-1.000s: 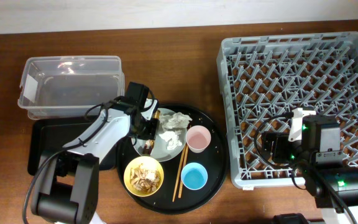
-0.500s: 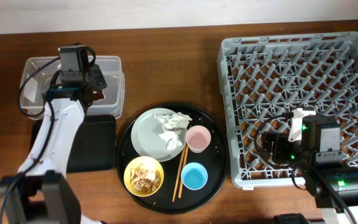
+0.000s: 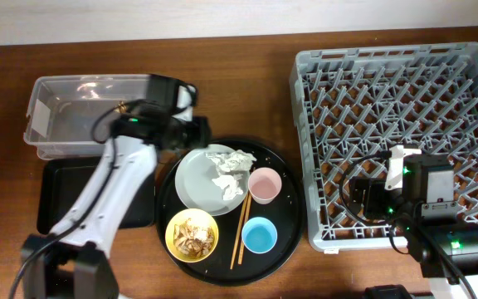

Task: Sort waste into correct bins and load items into the dishwasher rack
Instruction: 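Grasp the gold wrapper and drop it into the clear bin, then grasp the white tissue on the plate and drop it into the clear bin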

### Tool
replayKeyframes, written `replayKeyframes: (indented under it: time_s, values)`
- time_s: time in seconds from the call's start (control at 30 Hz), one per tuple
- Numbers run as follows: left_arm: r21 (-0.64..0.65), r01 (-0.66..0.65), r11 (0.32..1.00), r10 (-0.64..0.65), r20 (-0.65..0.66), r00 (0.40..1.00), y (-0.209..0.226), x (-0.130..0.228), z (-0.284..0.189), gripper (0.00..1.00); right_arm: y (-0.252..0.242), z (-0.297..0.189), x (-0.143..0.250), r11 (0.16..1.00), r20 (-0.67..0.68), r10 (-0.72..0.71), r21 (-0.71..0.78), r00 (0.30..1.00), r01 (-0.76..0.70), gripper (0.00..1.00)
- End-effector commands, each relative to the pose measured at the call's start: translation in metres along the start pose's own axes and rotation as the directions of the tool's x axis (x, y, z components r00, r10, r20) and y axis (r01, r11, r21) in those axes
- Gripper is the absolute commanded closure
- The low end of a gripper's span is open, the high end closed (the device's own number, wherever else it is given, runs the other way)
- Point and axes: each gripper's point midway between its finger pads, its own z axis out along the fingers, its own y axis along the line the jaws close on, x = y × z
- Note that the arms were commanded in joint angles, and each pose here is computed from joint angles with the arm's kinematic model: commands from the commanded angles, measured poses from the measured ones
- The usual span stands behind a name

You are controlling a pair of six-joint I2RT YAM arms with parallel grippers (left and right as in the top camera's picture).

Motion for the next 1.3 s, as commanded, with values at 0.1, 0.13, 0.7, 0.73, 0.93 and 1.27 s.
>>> replayKeyframes:
  time_s: [0.1,0.13,0.7,0.73,0.93,1.27]
  values:
    - [0.013,-0.135,0.991,0.133,-0.273,0.953,-0.034,0.071,0.067,0.42,-0.001,-0.004,-0.006,1.0,0.018,0.009,0.003,1.0,-0.009,0.01]
    - [0.012,-0.142,0.99,0.139,-0.301,0.943,-0.035,0.079,0.072,0.42,-0.001,-0.004,-0.006,1.0,0.019,0.009,0.003,1.0,-0.009,0.01]
    - [-0.108,-0.127,0.986,0.091,-0.294,0.951,-0.013,0.053,0.025,1.0,-0.001,-0.004,-0.006,1.0,0.018,0.009,0.003,1.0,-0.009,0.01]
    - [-0.114,-0.1,0.988,0.07,-0.241,0.968,-0.006,0.036,0.012,1.0,-0.001,-0.004,-0.006,1.0,0.018,0.009,0.003,1.0,-0.009,0.01]
    - [-0.259,0.138,0.956,-0.108,0.125,0.986,0.099,-0.057,-0.046,1.0,-0.001,-0.004,-0.006,1.0,0.018,0.009,0.003,1.0,-0.009,0.01]
    - [-0.09,0.172,0.981,-0.156,0.163,0.974,0.097,-0.072,-0.048,0.51,-0.001,-0.004,-0.006,1.0,0.018,0.009,0.003,1.0,-0.009,0.01]
